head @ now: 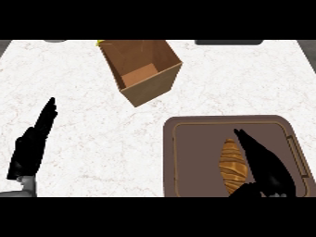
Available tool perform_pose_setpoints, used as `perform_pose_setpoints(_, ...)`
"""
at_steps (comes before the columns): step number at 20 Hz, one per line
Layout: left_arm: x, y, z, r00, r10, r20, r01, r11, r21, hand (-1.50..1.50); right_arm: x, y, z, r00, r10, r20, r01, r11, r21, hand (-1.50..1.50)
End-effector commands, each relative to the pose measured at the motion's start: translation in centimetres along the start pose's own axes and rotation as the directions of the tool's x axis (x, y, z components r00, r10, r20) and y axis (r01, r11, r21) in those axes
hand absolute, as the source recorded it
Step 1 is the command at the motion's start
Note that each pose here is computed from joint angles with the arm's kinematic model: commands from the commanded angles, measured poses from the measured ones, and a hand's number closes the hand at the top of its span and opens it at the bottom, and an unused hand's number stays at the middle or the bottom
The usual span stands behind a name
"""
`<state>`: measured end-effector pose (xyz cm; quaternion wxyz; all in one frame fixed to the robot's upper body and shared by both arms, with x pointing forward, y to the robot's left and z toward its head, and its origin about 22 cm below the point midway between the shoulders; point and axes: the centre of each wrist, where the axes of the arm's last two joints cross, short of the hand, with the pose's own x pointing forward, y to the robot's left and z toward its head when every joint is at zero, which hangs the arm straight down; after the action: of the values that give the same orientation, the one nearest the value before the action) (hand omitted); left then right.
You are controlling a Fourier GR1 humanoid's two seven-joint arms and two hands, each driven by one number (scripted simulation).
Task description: Pick the croissant from the tray and place it in the cardboard box
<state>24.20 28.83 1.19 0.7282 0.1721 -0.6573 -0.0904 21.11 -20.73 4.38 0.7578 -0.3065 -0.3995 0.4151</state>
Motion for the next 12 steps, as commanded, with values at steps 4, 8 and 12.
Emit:
perform_pose_setpoints(4,-1.4,0.5,0.1,1.000,0.007,0.008,-0.007,1.000,-0.004,0.00,-0.2,1.9,-0.2,1.000,0.026,-0.011,-0.025,0.998,0.055,-1.50)
perform_pose_setpoints(8,0.0,0.2,-0.6,1.000,-0.018,-0.009,0.018,1.000,0.011,0.00,1.3,1.1,-0.8,1.000,-0.017,0.014,0.016,0.999,0.042,1.50)
perform_pose_setpoints(12,-1.6,-1.5,1.0,1.000,0.014,0.000,-0.014,1.000,0.001,0.00,-0.2,2.3,-1.1,0.994,0.109,0.010,-0.106,0.983,-0.150,1.50)
